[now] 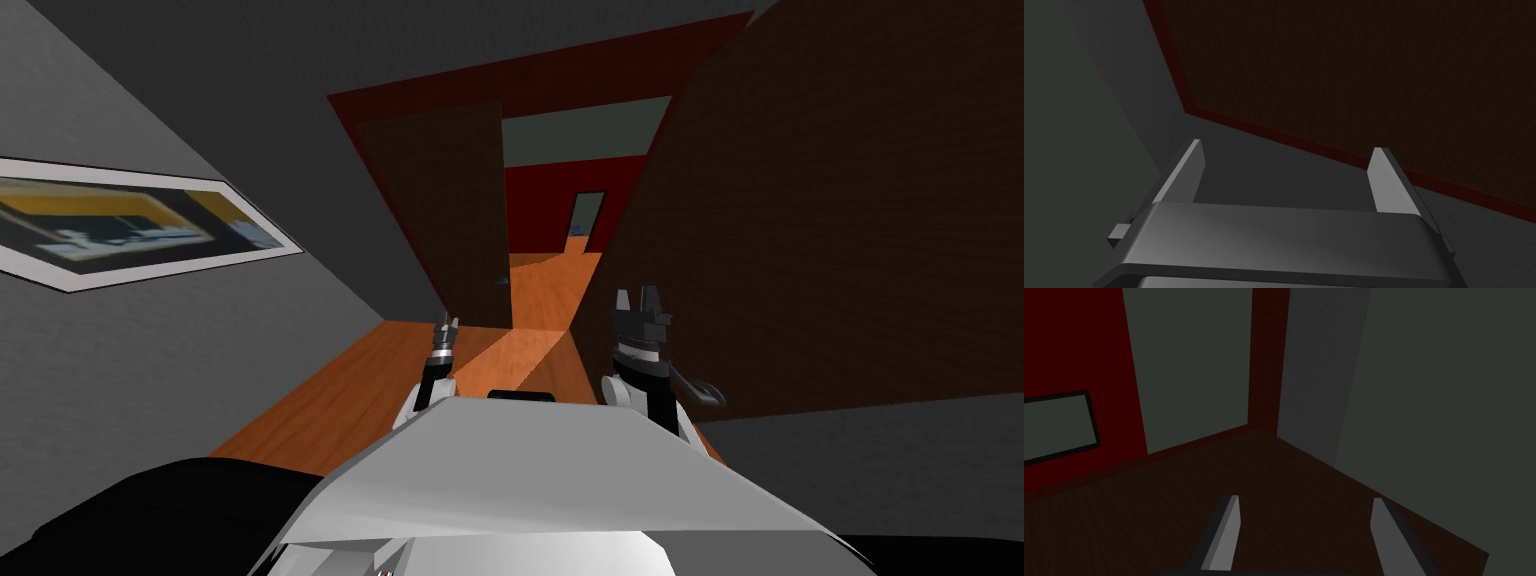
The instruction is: Pull the door open
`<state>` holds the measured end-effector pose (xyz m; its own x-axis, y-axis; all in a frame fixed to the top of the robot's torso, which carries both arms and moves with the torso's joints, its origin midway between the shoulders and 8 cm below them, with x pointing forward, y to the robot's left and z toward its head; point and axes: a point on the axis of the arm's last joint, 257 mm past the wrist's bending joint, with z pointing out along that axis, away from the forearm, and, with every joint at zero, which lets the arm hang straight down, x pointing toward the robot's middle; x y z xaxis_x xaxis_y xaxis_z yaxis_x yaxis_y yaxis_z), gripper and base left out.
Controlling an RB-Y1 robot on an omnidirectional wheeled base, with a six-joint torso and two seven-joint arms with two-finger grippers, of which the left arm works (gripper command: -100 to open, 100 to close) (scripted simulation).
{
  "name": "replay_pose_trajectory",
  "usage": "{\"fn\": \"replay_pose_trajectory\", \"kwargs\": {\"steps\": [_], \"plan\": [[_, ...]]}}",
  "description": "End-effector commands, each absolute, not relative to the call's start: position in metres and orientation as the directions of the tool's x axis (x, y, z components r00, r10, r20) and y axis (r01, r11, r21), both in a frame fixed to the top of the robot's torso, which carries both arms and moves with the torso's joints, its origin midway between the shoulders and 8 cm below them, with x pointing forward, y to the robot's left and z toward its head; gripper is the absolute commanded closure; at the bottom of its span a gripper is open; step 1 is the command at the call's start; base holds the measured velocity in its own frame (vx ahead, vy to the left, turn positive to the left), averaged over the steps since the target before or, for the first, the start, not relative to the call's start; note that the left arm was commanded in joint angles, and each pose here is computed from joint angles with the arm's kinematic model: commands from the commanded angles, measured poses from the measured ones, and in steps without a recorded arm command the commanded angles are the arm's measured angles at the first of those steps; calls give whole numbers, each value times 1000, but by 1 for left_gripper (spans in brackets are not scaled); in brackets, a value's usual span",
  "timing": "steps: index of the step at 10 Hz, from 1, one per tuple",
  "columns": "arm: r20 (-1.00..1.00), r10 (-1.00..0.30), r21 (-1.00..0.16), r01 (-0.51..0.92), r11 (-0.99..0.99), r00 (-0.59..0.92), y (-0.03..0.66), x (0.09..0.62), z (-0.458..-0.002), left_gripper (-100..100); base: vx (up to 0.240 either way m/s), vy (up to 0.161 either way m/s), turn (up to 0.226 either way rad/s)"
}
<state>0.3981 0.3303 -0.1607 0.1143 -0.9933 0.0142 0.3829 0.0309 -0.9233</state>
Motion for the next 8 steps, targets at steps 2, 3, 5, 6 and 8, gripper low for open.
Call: {"fn": "replay_pose_trajectory", "kwargs": {"steps": [2,3,5,6,8], "plan": [[15,-994,-934,356,26,112,334,402,-182,-100,97,-32,-57],[15,-994,-938,346,25,111,335,403,-189,-100,101,-27,-49],[15,-994,-946,324,22,110,338,404,-203,-100,93,-26,-66],[15,-994,-949,314,21,110,340,405,-211,-100,104,-18,-48],[15,-994,-956,292,18,110,343,406,-225,-100,117,-37,-62]]}}
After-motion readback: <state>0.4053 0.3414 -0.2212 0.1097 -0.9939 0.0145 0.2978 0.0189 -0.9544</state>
